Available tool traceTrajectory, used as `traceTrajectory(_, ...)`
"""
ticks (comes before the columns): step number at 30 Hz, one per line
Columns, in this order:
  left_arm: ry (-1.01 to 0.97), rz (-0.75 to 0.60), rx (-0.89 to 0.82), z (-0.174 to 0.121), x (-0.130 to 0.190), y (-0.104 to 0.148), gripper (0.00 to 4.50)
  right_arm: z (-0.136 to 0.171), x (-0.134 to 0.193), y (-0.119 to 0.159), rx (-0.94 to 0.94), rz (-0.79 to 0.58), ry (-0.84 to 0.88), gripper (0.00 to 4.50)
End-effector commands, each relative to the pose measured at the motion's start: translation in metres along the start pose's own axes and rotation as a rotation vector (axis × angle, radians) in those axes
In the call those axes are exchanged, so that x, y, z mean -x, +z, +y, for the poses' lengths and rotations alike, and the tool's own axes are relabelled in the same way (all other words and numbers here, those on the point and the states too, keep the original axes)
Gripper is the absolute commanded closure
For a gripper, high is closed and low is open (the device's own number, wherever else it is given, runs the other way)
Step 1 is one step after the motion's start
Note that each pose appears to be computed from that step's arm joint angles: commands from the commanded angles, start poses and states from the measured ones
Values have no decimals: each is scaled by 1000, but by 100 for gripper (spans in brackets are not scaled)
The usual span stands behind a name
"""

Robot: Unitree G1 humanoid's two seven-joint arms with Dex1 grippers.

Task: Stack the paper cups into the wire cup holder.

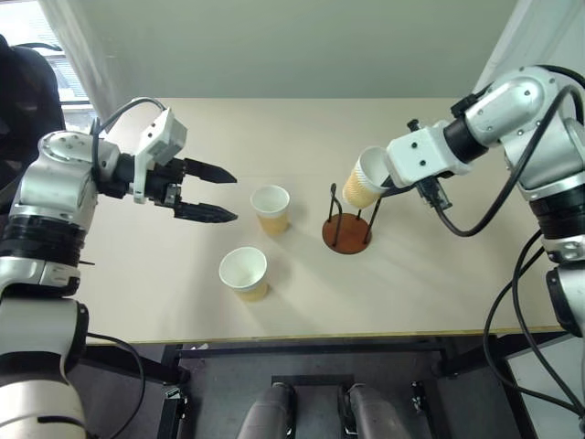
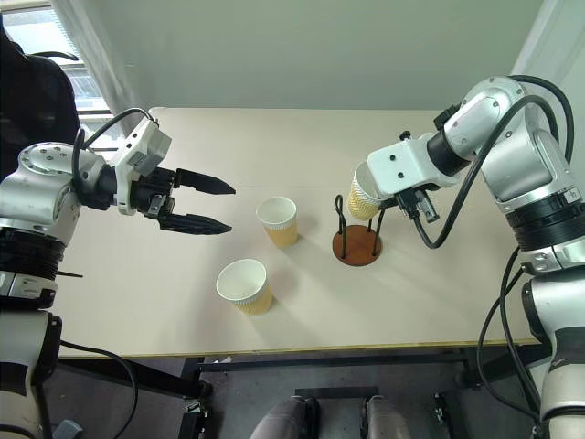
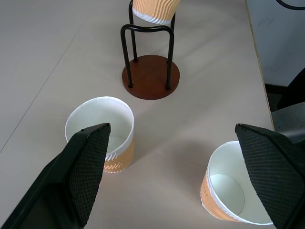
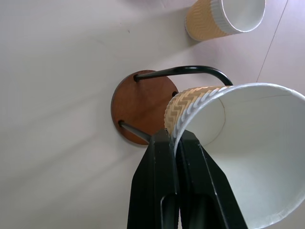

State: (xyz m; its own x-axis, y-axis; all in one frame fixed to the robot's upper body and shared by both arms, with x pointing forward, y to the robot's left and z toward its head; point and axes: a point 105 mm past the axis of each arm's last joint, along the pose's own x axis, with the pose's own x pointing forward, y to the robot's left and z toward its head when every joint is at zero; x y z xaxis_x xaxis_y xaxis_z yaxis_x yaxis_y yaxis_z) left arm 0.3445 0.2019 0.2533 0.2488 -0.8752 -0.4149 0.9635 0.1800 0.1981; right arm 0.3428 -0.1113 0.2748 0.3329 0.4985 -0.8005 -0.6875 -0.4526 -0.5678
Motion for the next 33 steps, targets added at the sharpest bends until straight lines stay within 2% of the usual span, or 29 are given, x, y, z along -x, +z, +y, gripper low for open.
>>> traceTrajectory(1, -14, -18, -39, -4, 8, 12, 0, -8, 10, 9, 72, 27, -26, 448)
traceTrajectory(4, -14, -18, -38, -4, 8, 11, 0, -8, 9, 10, 82, 27, -24, 448)
traceTrajectory(7, -15, -17, -36, -4, 7, 11, 0, -11, 7, 13, 80, 10, -35, 394)
traceTrajectory(14, -15, -18, -33, -4, 7, 10, 0, -12, 6, 15, 70, 0, -47, 150)
traceTrajectory(20, 24, -18, -39, 2, 10, 10, 0, -26, 18, 18, -67, -106, -177, 150)
traceTrajectory(25, 67, 10, -84, 8, 12, 12, 0, -20, 38, 9, -346, -278, -263, 150)
traceTrajectory(28, 74, 89, -141, 10, 14, 6, 0, -11, 41, 3, -489, -352, -292, 150)
traceTrajectory(33, 56, 336, -269, 13, 16, -19, 0, 14, 36, -12, -598, -334, -288, 150)
